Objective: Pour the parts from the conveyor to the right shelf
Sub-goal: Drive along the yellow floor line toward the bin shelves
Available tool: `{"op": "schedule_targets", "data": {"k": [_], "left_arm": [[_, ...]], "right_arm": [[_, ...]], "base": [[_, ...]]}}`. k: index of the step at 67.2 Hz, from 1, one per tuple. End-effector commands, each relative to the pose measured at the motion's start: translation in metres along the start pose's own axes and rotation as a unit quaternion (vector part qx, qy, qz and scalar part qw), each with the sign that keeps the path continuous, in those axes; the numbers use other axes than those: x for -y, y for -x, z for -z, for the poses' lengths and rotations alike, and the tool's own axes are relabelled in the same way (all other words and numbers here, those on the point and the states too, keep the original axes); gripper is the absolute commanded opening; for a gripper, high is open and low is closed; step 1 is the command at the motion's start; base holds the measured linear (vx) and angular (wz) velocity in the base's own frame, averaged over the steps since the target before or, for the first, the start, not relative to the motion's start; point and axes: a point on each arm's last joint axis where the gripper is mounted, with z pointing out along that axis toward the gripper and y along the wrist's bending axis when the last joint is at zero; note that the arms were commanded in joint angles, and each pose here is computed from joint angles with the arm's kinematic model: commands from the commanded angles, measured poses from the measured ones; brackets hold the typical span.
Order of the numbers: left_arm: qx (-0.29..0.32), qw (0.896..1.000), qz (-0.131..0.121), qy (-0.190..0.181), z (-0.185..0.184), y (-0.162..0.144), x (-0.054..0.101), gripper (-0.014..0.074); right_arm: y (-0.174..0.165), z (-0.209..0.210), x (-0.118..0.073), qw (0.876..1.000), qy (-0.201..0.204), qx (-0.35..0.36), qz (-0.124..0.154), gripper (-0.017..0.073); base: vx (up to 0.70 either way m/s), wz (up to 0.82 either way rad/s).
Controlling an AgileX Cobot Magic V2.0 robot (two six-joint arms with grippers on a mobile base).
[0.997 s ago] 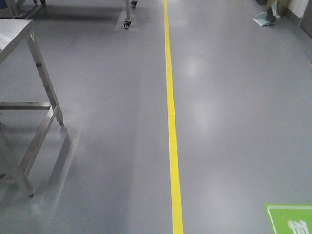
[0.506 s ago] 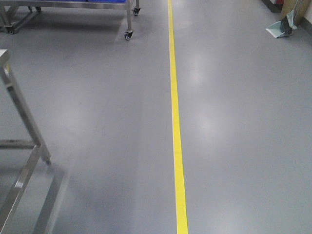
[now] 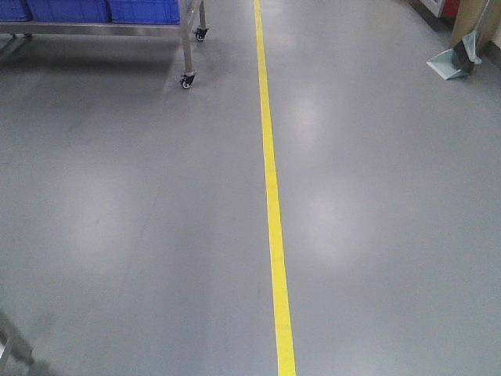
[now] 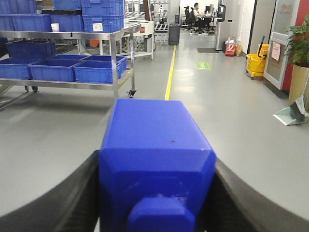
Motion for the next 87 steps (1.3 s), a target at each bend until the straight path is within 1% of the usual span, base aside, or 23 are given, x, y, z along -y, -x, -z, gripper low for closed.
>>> {"op": "schedule_targets", "data": {"k": [1,87], "left_arm": [[0.047,0.999,0.004,-0.004,0.0021,0.0129,0.0006,-0.0006],[0.047,0.999,0.004,-0.004,0.0021,0.0129,0.0006,-0.0006]], "right_arm": [[0.0144,0.0015,0.0011,0.999,-0.005,0.045,0.002,-0.0005],[0.0143,0.0010,0.0011,0.999,-0.005,0.043,0.002,-0.0005]], "base": [[0.77,-0.03],[0.76,0.00]]}}
